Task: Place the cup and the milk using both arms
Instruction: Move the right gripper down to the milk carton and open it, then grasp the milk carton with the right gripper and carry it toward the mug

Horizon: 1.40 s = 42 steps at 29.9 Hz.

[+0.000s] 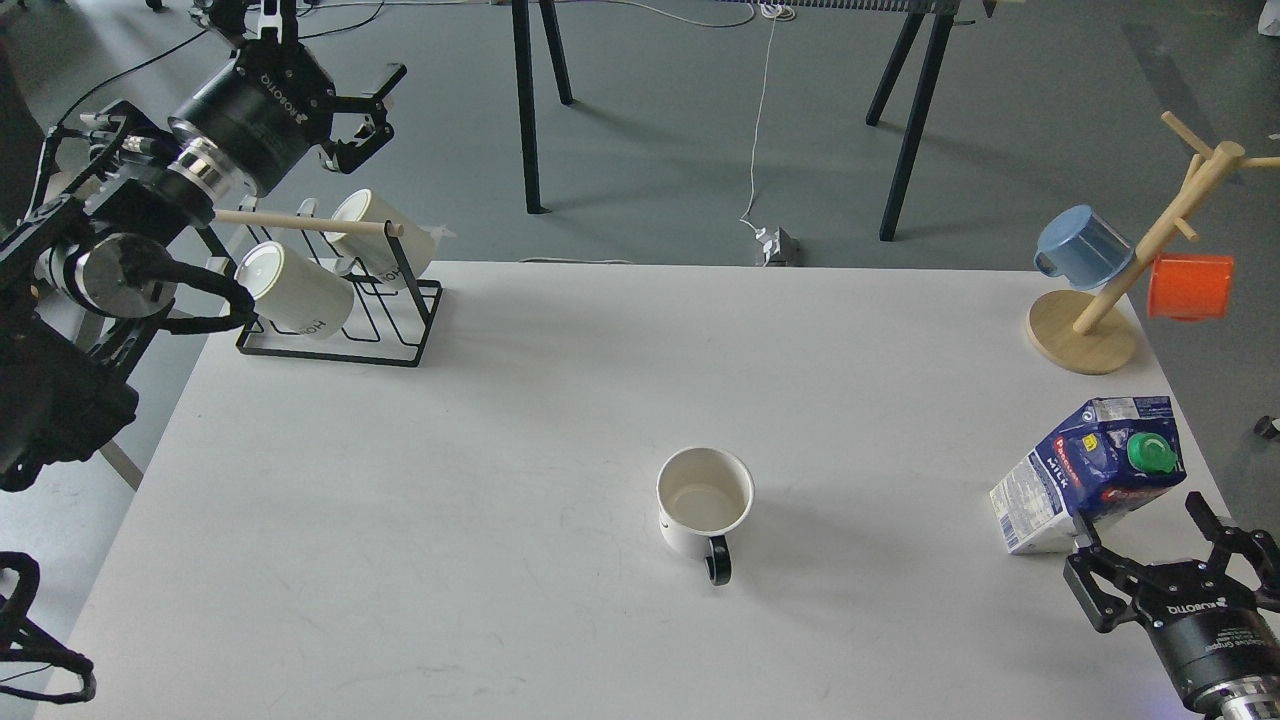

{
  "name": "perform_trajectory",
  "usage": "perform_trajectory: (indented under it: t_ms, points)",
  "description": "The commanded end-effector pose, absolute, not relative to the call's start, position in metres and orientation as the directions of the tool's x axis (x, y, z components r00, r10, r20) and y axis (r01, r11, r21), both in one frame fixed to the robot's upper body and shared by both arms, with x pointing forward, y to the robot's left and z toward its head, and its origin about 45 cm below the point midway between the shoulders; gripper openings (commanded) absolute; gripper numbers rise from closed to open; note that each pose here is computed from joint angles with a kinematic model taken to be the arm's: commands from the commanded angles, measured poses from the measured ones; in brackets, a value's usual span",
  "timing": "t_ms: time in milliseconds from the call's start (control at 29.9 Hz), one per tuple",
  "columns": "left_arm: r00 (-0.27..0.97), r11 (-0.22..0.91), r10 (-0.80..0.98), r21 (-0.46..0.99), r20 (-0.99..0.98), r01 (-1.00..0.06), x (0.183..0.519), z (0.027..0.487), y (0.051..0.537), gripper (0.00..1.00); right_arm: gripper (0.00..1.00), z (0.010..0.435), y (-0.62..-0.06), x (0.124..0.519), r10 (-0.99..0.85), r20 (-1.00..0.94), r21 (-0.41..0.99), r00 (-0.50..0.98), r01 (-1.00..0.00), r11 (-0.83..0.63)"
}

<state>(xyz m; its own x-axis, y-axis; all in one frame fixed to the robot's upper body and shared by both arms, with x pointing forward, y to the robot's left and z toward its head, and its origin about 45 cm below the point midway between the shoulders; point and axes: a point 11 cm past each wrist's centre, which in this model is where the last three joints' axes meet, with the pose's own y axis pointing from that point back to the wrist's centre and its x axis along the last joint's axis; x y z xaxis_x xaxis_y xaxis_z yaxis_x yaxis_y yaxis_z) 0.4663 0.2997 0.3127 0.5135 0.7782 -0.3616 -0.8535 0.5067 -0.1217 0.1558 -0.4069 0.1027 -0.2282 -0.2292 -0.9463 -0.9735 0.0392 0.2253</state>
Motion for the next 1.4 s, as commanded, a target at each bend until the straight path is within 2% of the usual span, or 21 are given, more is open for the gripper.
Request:
perform_trajectory:
  t_ms: [0, 768, 902, 1103, 1203, 1370]
  points:
    - [0.514, 0.506, 0.778, -0.124, -0.36, -0.853, 0.466, 0.314, 0.3, 0.99, 0.99, 0.104, -0.407, 0.157, -0.229, -0.947, 0.221, -0.224, -0.975, 0.038]
    - [0.509, 0.501, 0.781, -0.123, -0.361, -0.857, 0.467, 0.313, 0.302, 0.99, 0.97, 0.108, -0.396, 0.18, -0.208, -0.963, 0.169, -0.171, -0.985, 0.026]
    - [0.507, 0.5, 0.783, -0.121, -0.361, -0.858, 0.467, 0.313, 0.302, 0.99, 0.9, 0.108, -0.397, 0.18, -0.208, -0.963, 0.166, -0.17, -0.985, 0.036]
    - [0.502, 0.495, 0.785, -0.119, -0.362, -0.861, 0.467, 0.312, 0.303, 0.99, 0.73, 0.106, -0.401, 0.179, -0.211, -0.961, 0.172, -0.179, -0.984, 0.051]
    - [0.499, 0.492, 0.788, -0.118, -0.361, -0.863, 0.468, 0.312, 0.304, 0.99, 0.6, 0.103, -0.403, 0.177, -0.212, -0.959, 0.182, -0.19, -0.982, 0.059]
    - [0.497, 0.49, 0.789, -0.118, -0.361, -0.864, 0.468, 0.313, 0.304, 0.99, 0.55, 0.102, -0.403, 0.177, -0.208, -0.959, 0.182, -0.191, -0.981, 0.063]
